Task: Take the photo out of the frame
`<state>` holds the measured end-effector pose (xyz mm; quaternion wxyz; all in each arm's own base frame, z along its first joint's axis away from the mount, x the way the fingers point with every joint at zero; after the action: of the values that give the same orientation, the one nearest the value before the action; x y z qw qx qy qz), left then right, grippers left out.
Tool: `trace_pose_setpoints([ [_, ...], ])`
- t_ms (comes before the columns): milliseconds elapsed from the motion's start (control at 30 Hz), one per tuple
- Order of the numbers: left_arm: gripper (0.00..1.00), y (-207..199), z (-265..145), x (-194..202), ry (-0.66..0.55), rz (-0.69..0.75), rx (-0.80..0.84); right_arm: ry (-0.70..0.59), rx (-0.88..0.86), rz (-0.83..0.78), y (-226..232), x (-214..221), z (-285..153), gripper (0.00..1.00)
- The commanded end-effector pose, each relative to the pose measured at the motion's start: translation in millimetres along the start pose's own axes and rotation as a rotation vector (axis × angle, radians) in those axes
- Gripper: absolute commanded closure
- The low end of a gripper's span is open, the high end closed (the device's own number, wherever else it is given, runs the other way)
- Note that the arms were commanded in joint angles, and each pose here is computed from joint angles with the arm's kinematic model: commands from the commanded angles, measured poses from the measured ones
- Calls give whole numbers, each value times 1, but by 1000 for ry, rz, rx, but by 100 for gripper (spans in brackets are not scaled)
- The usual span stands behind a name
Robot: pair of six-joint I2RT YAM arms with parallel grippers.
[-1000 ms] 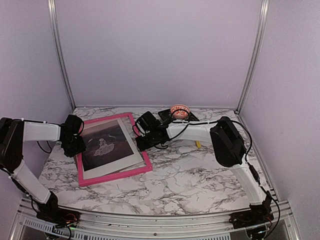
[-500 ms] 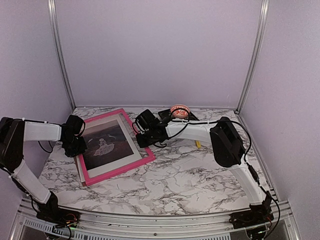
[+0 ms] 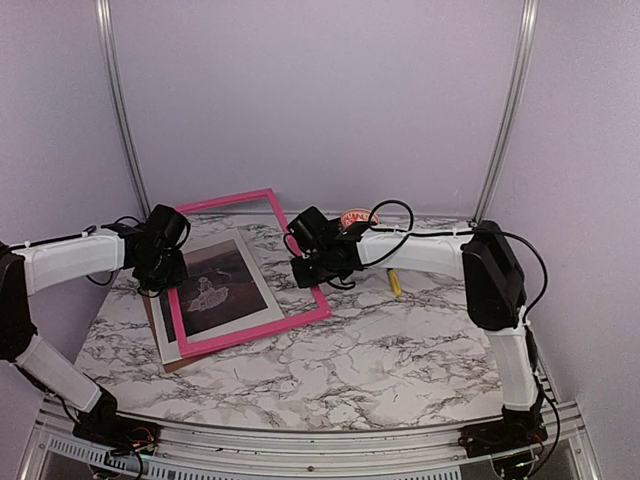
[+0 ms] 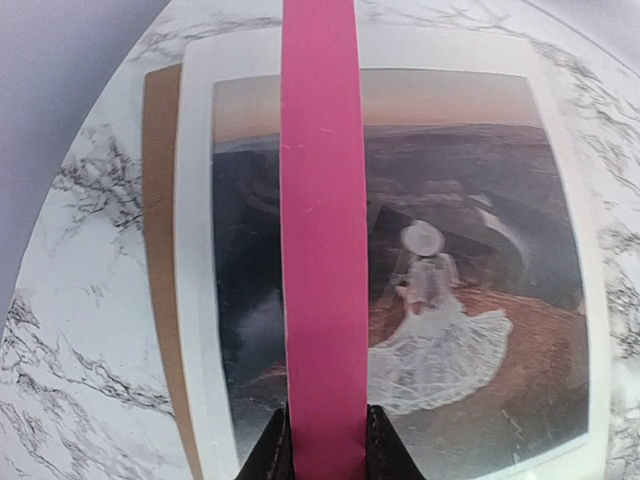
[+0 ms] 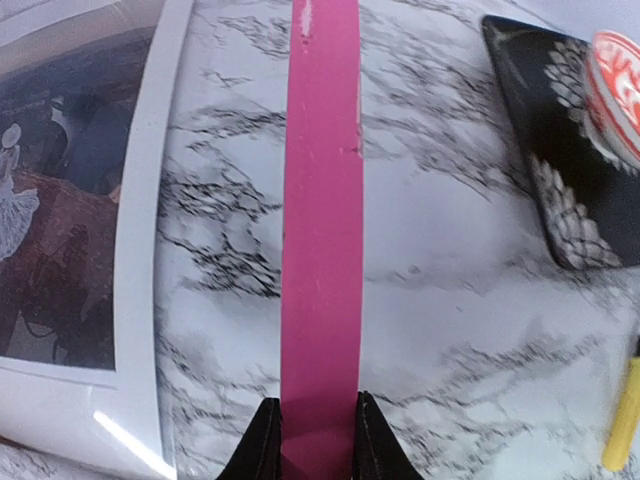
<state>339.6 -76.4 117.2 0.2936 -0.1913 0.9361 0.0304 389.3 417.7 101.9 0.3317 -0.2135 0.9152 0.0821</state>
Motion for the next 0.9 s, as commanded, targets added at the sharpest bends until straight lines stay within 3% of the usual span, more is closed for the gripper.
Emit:
trace_pose_setpoints([
  [0, 96, -87, -35, -2, -31, 70, 215, -45, 36, 66, -20, 9, -56, 93],
  [333, 96, -258, -72, 76, 39, 343, 463, 45, 197, 300, -114, 141, -151, 88],
  [633, 99, -355, -82, 157, 113, 432, 593, 31, 224, 457, -159, 207, -205, 60],
  [867, 100, -396, -76, 182, 143, 470, 634, 34, 238, 485, -170, 223, -215, 36],
])
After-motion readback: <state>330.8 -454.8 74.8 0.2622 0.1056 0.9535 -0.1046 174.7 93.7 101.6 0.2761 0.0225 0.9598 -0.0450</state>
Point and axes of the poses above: each gripper's point midway between its finger pads, its own z axis out along the fingers, its own y axis along the line the jaws close on, x = y × z, the point moved 1 cm from there along -z, back along the fingers, and after that the axes turned 1 degree about -z, right-handed, at the moved point
